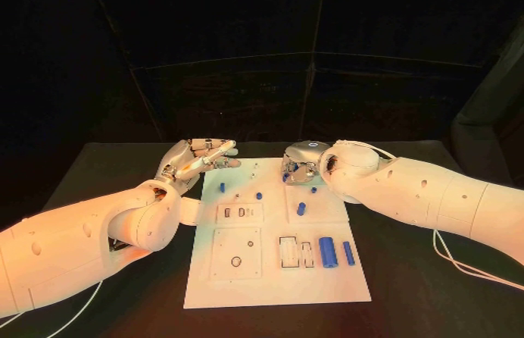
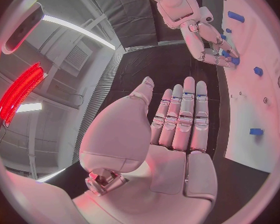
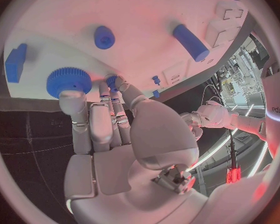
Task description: Assemble the parts on the task board
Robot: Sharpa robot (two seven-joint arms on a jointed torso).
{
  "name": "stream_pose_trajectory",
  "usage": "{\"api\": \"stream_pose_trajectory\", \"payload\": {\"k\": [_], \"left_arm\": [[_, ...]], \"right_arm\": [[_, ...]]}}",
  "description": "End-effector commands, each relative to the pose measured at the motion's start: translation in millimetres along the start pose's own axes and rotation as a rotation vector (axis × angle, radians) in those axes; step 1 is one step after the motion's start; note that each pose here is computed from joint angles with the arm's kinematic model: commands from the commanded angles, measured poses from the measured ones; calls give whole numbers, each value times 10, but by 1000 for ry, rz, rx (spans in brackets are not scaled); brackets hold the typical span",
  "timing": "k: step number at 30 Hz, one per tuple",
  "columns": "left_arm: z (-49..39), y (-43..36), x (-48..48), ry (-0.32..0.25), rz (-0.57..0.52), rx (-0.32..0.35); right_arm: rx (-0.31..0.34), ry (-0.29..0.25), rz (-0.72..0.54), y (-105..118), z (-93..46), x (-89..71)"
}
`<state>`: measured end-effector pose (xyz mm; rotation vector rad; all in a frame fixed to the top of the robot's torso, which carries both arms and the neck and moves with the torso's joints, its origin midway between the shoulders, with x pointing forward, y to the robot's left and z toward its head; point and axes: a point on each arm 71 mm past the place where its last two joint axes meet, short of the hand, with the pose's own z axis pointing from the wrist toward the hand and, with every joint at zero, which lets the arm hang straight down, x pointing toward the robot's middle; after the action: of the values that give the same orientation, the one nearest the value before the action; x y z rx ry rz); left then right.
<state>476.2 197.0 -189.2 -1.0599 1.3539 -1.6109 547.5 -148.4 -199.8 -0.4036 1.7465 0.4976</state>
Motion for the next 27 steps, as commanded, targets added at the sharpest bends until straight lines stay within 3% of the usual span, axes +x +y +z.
{"api": "stream_pose_trajectory", "payload": {"k": [1, 9, 12, 27], "left_arm": [[11, -10, 9, 17, -4, 4], [17, -4, -5, 15, -2, 0], [18, -3, -5, 16, -2, -1], [12, -6, -34, 11, 0, -3]], "right_arm": [[4, 34, -1, -9, 6, 23], [10, 47, -2, -17, 21, 35], [7, 29, -1, -17, 21, 22], [-33, -206, 90, 32, -62, -156]]}}
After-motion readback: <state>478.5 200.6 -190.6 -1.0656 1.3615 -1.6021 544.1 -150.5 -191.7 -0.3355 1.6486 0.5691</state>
